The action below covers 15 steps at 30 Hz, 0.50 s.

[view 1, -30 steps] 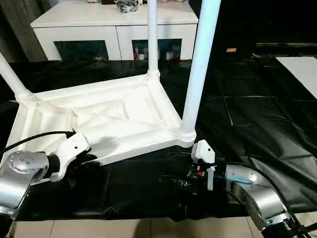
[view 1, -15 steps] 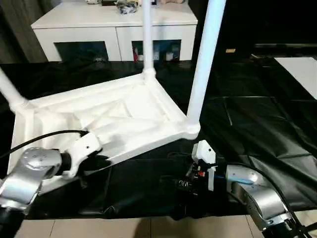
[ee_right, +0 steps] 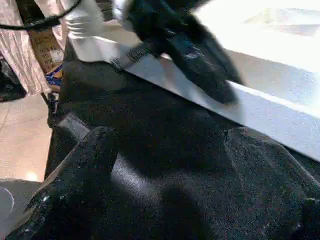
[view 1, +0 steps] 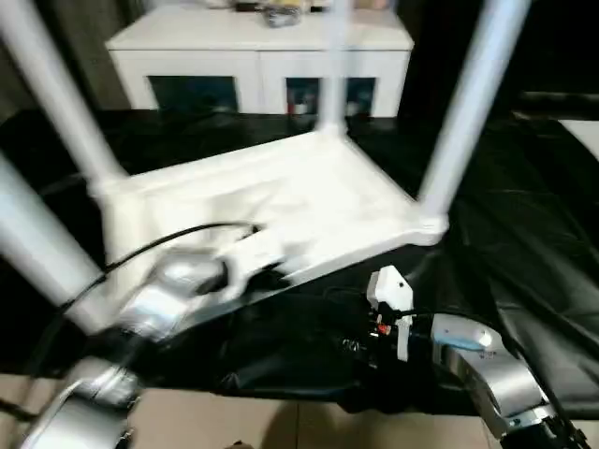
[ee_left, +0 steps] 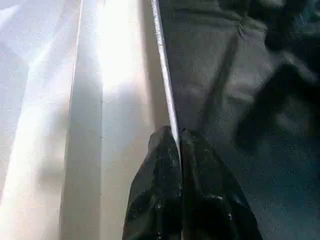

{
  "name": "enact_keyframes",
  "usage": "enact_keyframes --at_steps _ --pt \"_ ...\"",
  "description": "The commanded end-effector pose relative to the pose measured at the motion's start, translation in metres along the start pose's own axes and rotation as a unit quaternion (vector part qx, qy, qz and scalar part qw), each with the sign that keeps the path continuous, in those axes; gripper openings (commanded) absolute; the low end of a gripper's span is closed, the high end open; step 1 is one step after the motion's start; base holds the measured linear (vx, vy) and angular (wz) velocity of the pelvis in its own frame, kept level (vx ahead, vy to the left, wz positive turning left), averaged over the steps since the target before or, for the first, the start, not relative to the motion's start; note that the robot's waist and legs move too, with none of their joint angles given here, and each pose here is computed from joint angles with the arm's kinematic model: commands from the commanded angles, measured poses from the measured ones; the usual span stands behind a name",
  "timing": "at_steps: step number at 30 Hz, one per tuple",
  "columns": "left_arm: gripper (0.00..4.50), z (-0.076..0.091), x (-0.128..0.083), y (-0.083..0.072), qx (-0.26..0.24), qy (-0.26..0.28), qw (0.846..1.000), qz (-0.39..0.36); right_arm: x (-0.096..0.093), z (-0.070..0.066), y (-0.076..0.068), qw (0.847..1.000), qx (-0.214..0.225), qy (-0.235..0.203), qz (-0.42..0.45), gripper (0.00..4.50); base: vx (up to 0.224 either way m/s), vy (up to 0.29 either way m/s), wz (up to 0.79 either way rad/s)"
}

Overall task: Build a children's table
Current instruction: Rotate table base

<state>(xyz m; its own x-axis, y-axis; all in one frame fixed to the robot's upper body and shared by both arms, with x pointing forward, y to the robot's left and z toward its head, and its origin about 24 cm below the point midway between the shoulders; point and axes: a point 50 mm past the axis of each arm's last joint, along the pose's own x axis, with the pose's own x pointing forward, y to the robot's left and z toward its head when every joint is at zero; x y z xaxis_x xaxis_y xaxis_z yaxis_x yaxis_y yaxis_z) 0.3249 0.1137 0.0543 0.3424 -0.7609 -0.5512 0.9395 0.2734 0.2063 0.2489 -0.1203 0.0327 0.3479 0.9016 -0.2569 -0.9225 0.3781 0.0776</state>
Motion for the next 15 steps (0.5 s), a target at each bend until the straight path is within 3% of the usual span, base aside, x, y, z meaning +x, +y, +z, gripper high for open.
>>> enact_keyframes --at_steps 1,3,7,14,15 --pt "0.04 0.039 0.012 0.003 0.081 -0.06 0.995 -0.011 -0.003 0.003 0.0 1.0 -0.014 -0.002 -0.01 3.76 0.0 0.0 0.0" --pt "0.04 0.05 0.023 0.003 0.097 -0.076 0.992 -0.012 -0.004 0.002 0.0 1.0 -0.015 -0.001 -0.013 3.76 0.0 0.0 0.0" --pt "0.04 0.058 0.035 0.003 0.12 -0.081 0.989 -0.001 -0.003 0.001 0.001 1.0 -0.017 0.0 -0.015 3.76 0.0 0.0 0.0" --pt "0.04 0.037 0.038 0.015 0.131 -0.032 0.987 0.088 -0.002 -0.002 0.004 1.0 -0.024 0.009 -0.014 3.76 0.0 0.0 0.0" --pt "0.47 0.036 0.036 0.018 0.115 -0.037 0.988 0.096 -0.002 -0.002 0.004 1.0 -0.025 0.01 -0.013 3.76 0.0 0.0 0.0"
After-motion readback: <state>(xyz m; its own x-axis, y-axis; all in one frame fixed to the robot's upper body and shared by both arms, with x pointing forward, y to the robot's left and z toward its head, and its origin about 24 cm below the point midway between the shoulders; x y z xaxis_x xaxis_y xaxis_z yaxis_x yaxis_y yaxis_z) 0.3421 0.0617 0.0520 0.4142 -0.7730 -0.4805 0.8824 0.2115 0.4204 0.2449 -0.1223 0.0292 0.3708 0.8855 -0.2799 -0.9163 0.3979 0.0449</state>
